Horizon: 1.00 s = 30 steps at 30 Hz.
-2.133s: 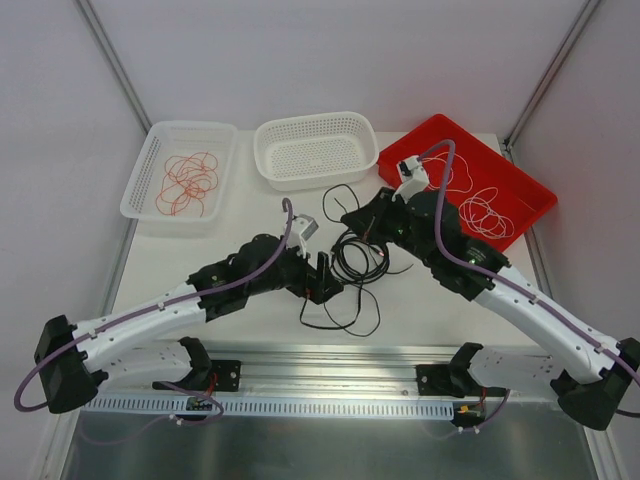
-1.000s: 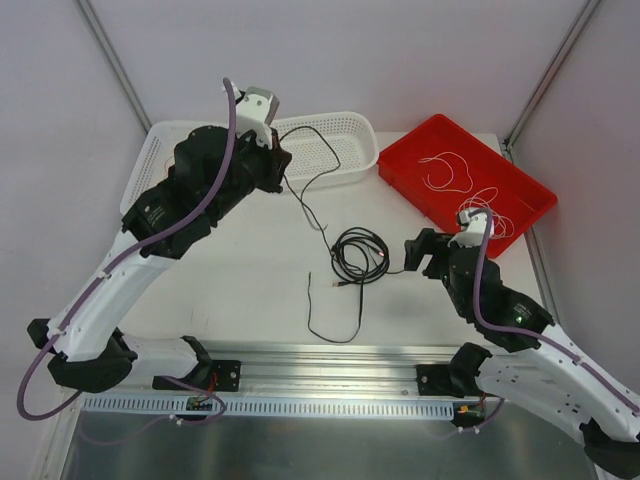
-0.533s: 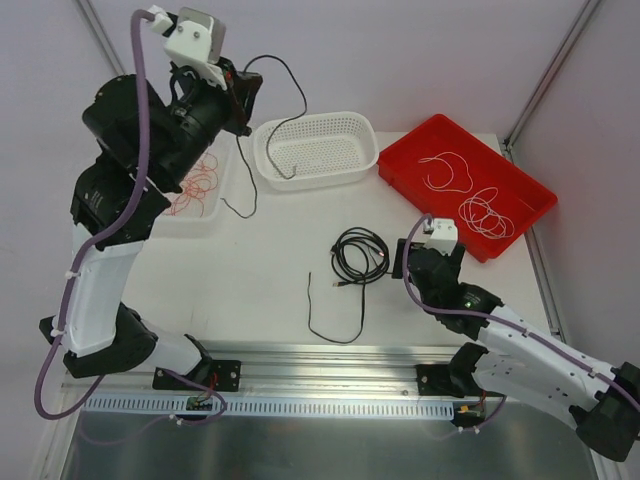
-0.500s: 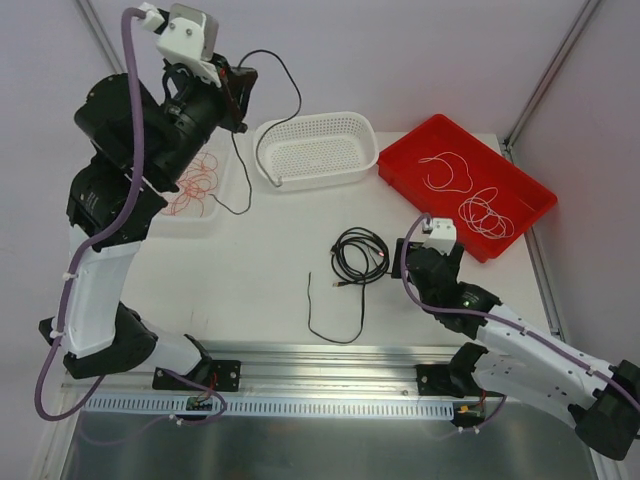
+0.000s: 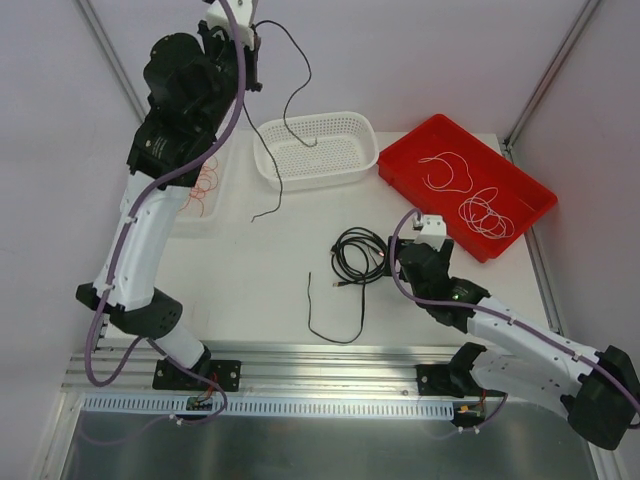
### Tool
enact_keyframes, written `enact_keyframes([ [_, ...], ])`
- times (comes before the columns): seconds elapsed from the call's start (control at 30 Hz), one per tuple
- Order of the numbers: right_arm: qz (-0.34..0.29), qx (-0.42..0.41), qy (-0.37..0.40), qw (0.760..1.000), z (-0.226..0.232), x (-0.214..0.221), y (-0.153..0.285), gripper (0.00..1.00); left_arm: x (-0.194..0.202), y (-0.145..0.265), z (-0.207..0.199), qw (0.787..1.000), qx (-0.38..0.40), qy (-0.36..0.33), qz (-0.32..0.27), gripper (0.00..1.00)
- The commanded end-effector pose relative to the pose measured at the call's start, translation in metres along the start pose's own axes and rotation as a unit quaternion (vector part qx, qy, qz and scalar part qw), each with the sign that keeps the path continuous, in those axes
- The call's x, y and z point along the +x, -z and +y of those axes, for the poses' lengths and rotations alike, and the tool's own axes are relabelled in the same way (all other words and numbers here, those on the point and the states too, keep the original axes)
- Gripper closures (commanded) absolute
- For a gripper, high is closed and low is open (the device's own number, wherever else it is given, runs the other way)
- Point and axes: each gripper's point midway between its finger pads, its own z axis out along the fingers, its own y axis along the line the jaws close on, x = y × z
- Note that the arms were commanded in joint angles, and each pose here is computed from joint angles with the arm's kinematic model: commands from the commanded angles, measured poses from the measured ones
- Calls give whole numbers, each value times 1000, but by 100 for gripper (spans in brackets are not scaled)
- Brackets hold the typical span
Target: Untangle the cables
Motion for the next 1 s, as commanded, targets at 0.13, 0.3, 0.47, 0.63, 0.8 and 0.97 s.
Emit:
enact_keyframes([
  [0.13, 2, -16, -12, 1000, 9, -2, -3, 6, -28, -50, 20, 995, -4, 7, -102, 100],
  [0.3, 12, -19, -3, 1000, 12, -1, -3, 7, -29, -84, 34, 987, -8, 20, -158, 100],
  [0.47, 22, -24, 6, 999, 16, 2, -5, 7, 20, -130, 43, 989, -11, 30, -146, 100],
  [0.63, 34, -25, 17, 999, 18, 9, -9, 7, 91, -172, 52, 992, -17, 58, -110, 100],
  [0.8, 40, -28, 19, 999, 20, 12, -12, 7, 134, -192, 57, 993, -24, 69, -89, 100],
  [0.97, 46, -29, 23, 998, 21, 15, -14, 7, 161, -206, 47, 993, -2, 91, -77, 100],
])
